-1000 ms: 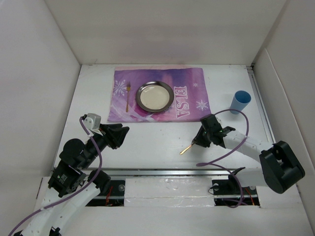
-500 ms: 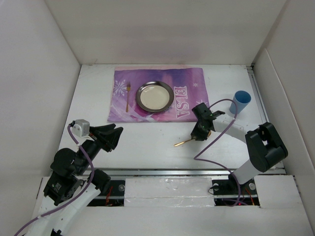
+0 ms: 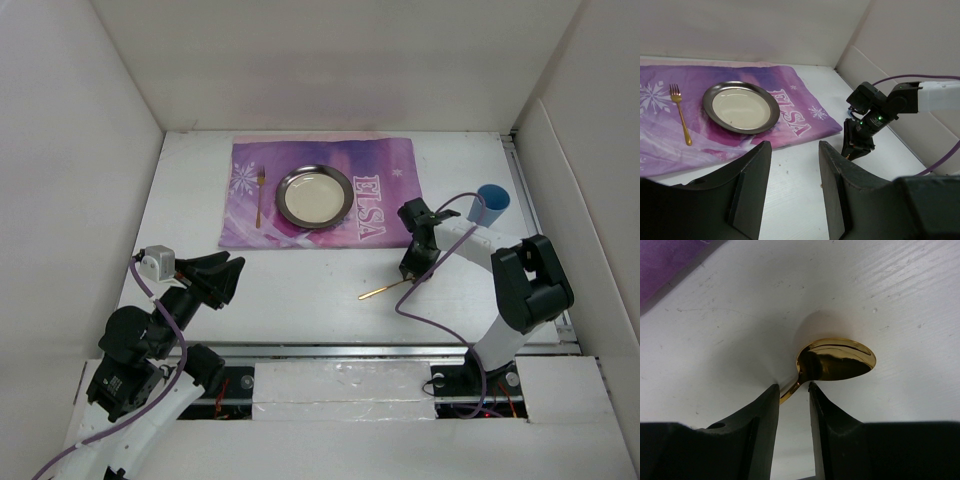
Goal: Set the dinner table for one person
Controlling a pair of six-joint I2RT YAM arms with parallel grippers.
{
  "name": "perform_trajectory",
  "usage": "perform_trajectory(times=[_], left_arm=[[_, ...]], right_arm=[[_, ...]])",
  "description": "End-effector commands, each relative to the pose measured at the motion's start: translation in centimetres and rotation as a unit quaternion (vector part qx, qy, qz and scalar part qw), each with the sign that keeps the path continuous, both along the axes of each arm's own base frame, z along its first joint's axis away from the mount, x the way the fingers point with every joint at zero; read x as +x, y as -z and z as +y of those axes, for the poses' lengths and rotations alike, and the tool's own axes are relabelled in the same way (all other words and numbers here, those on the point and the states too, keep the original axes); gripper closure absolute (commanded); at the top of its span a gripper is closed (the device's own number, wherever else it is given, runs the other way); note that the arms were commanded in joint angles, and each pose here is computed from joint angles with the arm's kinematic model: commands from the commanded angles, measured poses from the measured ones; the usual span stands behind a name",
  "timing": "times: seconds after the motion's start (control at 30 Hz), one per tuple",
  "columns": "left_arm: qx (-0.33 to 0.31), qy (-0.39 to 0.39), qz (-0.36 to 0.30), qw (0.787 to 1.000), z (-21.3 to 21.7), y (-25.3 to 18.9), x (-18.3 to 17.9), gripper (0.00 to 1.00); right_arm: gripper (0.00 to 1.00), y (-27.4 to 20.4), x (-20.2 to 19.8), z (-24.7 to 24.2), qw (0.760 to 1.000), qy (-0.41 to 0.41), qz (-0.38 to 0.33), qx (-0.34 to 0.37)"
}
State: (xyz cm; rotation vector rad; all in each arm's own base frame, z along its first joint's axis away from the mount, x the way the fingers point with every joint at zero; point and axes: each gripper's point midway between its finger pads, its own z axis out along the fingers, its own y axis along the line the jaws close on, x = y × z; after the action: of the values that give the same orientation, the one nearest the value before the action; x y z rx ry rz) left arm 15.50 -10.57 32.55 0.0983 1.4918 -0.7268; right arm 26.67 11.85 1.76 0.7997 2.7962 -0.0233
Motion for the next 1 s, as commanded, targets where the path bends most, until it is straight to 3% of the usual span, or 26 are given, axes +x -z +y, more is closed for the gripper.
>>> perform_trajectory(times=[0.0, 0.3, 0.47, 0.67, 0.97], left_arm=[[-0.020, -0.005, -0.022, 1.000, 0.3, -1.3, -0.1, 0.60], [-0.021, -0.010, -0.020, 1.000, 0.3, -1.2, 0.1, 0.60], [-0.016, -0.013, -0.013, 1.000, 0.2, -0.9, 0.5, 0.60], [-0.010, -0.024, 0.001, 1.000, 0.2, -0.3, 1.2, 0.60], [0.009, -0.042, 0.032, 0.999, 0.0, 0.9, 2.6, 0.60]], right_arm=[[0.65, 1.0, -0.3, -0.8, 0.999, -0.011, 0.026, -0.025], [0.82, 1.4, -1.4, 1.0, 0.999, -0.039, 0.022, -0.025], [1.00, 0.3, -1.1, 2.2, 0.997, -0.068, -0.016, -0.022], [1.00, -2.2, -0.8, 3.8, 0.988, -0.129, -0.073, -0.049], [1.00, -10.6, 5.8, 7.5, 0.954, -0.205, -0.213, -0.046]])
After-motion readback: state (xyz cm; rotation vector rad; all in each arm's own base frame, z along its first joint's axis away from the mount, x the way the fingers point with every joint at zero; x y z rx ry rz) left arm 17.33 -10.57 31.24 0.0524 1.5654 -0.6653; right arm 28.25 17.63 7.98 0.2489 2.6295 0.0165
